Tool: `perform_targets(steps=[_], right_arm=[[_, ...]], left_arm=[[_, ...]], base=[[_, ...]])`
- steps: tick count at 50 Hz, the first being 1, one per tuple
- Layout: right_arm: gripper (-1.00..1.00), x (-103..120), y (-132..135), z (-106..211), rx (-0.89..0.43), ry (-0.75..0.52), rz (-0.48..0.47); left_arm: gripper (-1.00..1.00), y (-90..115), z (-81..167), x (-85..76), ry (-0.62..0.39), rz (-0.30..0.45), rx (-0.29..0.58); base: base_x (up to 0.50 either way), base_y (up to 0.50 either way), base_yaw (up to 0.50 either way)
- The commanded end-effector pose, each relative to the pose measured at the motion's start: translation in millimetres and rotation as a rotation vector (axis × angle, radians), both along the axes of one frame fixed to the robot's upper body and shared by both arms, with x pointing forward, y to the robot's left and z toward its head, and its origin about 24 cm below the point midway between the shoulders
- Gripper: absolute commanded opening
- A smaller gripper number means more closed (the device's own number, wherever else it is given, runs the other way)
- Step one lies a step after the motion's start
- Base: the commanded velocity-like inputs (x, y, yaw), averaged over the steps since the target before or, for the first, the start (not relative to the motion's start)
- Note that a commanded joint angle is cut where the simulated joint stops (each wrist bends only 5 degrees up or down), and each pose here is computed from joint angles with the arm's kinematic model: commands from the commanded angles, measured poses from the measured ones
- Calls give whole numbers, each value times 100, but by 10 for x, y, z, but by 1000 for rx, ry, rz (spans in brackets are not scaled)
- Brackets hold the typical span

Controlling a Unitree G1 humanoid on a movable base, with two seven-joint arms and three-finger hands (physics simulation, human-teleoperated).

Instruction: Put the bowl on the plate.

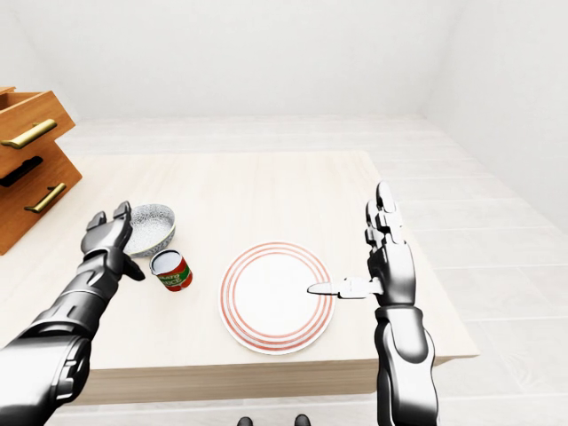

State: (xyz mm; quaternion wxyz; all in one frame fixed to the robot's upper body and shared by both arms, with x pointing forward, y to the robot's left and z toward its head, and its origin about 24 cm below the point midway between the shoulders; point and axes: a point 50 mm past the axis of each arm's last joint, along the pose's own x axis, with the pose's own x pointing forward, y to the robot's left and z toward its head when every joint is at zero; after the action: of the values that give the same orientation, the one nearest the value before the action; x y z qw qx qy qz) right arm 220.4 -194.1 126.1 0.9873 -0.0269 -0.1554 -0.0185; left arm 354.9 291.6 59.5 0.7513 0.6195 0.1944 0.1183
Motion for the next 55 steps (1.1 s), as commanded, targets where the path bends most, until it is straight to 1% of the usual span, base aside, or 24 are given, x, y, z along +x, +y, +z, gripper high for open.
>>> perform_targets(steps=[1,17,30,36,49,55], right_arm=[[100,7,0,-11,1,5,0],[100,-14,-7,13,-3,-5,-2],[100,-29,-18,44,-8,-19,-7],[100,-34,-15,37,-8,-16,-7],[100,-55,-18,45,-7,-19,-8],[100,-29,-19,-7,-5,4,-9]], left_arm=[[100,-27,-49,-8,11,0,9],[100,-90,-69,8,7,-14,16],[100,-127,-93,7,8,-34,61],[100,-130,-190,-44,70,-59,94],[100,-129,-225,-64,86,-61,102],[100,-141,-269,-85,98,-63,105]], base=[[0,0,0],[0,0,0],[0,0,0],[0,0,0],[0,0,0],[0,0,0]])
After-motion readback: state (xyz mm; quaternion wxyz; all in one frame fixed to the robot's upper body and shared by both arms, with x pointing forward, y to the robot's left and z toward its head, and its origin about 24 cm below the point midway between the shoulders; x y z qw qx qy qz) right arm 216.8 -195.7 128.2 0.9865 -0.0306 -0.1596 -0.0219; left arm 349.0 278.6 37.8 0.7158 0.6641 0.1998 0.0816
